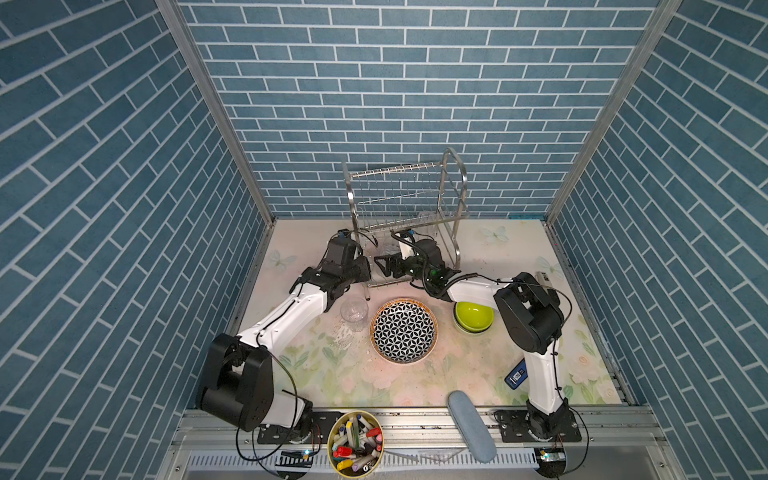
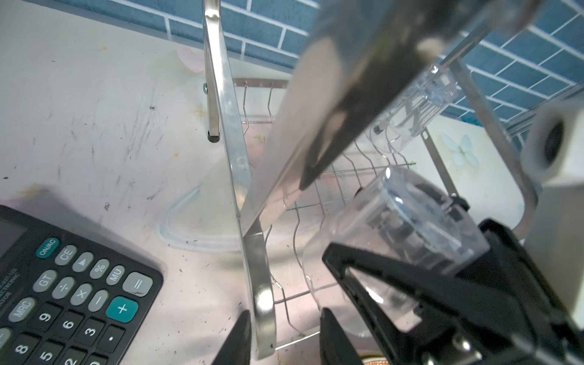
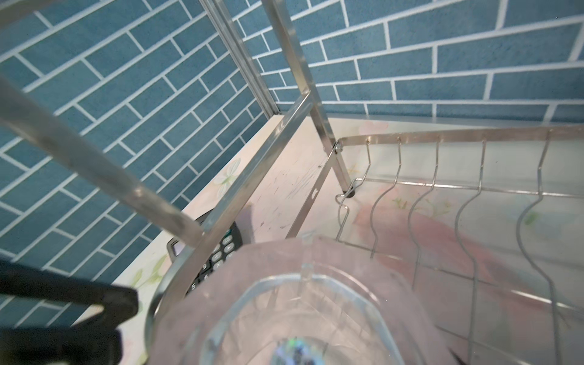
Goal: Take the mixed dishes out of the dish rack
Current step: 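Lift the clear cup out of the rack with the right gripper, then grip the clear cup with the left gripper while the right gripper holds it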
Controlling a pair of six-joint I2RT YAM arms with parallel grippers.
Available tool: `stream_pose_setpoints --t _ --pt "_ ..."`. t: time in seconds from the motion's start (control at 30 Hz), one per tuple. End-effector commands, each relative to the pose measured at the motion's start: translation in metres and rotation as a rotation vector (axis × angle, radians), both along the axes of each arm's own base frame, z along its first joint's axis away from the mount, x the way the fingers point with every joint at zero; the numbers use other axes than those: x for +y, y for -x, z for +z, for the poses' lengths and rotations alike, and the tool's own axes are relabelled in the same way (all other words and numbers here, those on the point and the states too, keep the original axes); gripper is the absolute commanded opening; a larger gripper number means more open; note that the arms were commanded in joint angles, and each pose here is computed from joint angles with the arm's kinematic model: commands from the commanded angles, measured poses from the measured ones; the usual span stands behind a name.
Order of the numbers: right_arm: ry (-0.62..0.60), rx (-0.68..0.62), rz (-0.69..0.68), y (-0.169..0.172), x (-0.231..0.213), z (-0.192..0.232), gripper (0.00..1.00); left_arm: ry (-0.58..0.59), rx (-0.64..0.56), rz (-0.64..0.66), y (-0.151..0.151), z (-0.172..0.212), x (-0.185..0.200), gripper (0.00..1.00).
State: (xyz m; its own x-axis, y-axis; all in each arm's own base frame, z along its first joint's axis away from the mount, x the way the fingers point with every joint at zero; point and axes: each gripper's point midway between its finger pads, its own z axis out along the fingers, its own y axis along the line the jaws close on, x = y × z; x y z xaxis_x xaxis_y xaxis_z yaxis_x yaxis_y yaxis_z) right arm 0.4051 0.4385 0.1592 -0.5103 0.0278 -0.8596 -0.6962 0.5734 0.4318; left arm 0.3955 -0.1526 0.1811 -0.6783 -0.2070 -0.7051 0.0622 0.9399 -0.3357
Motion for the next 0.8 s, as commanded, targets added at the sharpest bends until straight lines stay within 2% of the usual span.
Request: stream_pose_setpoints --t 0.0,0.37,0.43,0.6,0.77 --pt "-0.117 -0.024 0.057 0.021 0.0 0.052 0.0 -0.042 -0.004 0.007 0.002 0.01 0.005 0.4" --pt "-0.194 0.076 0.145 0.059 -0.01 0.069 0.0 -0.011 -0.042 0.071 0.019 0.024 0.019 0.45" --pt "-0.213 0.091 0.155 0.065 -0.013 0.071 0.0 0.004 -0.056 0.089 0.026 0.03 0.024 0.49" --pt "-0.261 0.138 0.176 0.083 -0.022 0.076 0.0 0.054 -0.088 0.123 0.051 0.046 0.035 0.66" --pt "-0.337 0.169 0.178 0.095 -0.033 0.091 0.0 0.09 -0.123 0.107 0.079 0.055 0.028 0.7"
